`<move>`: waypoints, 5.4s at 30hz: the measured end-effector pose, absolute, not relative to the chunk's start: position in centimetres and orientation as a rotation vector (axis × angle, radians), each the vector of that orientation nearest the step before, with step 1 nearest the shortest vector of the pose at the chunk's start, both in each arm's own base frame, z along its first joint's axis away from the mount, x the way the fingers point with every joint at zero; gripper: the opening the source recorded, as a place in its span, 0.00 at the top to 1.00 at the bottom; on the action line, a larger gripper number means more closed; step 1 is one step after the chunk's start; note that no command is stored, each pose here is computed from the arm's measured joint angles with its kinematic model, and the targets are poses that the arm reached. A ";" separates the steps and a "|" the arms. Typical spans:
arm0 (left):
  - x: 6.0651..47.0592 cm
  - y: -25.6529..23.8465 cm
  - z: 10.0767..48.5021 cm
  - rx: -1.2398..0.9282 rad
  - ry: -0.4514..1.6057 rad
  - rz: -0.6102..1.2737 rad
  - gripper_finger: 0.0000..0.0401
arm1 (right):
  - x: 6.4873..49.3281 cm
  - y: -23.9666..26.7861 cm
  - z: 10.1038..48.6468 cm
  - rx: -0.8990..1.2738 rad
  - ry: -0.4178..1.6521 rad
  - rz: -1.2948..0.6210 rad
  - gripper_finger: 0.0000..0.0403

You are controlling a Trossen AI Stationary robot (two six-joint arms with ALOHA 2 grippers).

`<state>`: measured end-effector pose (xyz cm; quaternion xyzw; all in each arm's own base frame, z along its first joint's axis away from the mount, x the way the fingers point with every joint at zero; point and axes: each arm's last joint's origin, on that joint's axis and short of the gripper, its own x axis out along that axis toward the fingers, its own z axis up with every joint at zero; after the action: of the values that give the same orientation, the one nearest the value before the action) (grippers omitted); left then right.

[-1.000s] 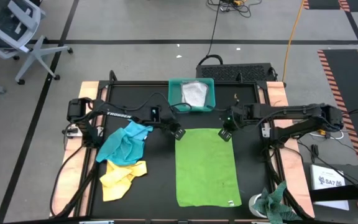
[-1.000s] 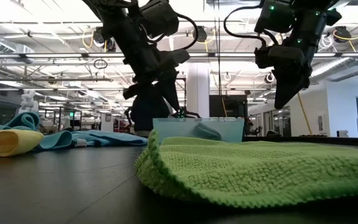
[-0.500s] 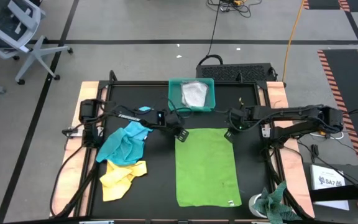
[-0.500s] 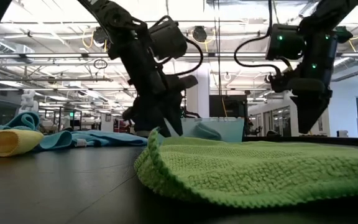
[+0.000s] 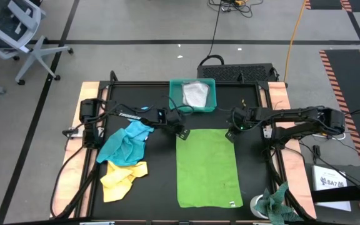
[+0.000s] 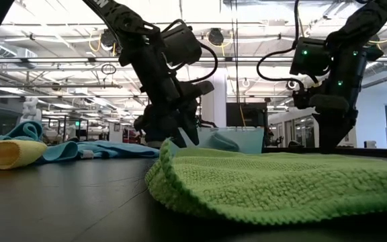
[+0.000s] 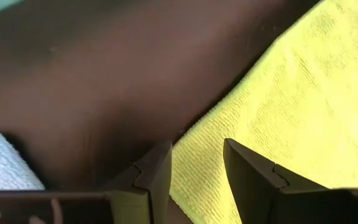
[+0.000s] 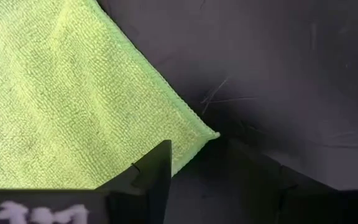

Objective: Fold microfiber towels
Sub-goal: Fold the green microfiber towel

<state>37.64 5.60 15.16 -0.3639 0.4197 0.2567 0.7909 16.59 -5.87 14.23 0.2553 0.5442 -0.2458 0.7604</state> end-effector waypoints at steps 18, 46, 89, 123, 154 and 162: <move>36.8 5.4 14.7 -0.764 1.004 0.587 0.63 | 16.4 -6.3 14.0 0.534 1.172 -0.534 0.63; 37.2 5.5 14.9 -0.764 0.949 0.576 0.63 | 16.0 -6.2 12.5 0.639 1.082 -0.572 0.63; 37.2 5.5 14.1 -0.775 0.988 0.571 0.63 | 16.4 -6.3 12.6 0.657 1.037 -0.543 0.63; 38.0 5.7 13.9 -0.744 0.935 0.558 0.96 | 16.6 -6.3 12.7 0.644 1.020 -0.527 1.00; 38.5 8.4 14.8 -0.756 0.798 0.553 0.99 | 16.3 -6.7 16.5 0.502 1.044 -0.555 1.00; 37.9 8.5 17.0 -0.711 0.758 0.567 0.99 | 16.8 -6.1 18.7 0.449 1.098 -0.555 1.00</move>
<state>37.90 8.47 16.98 -0.3350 0.3571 0.2672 0.8300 16.85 -6.10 18.66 0.2088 0.5107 -0.2581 0.7931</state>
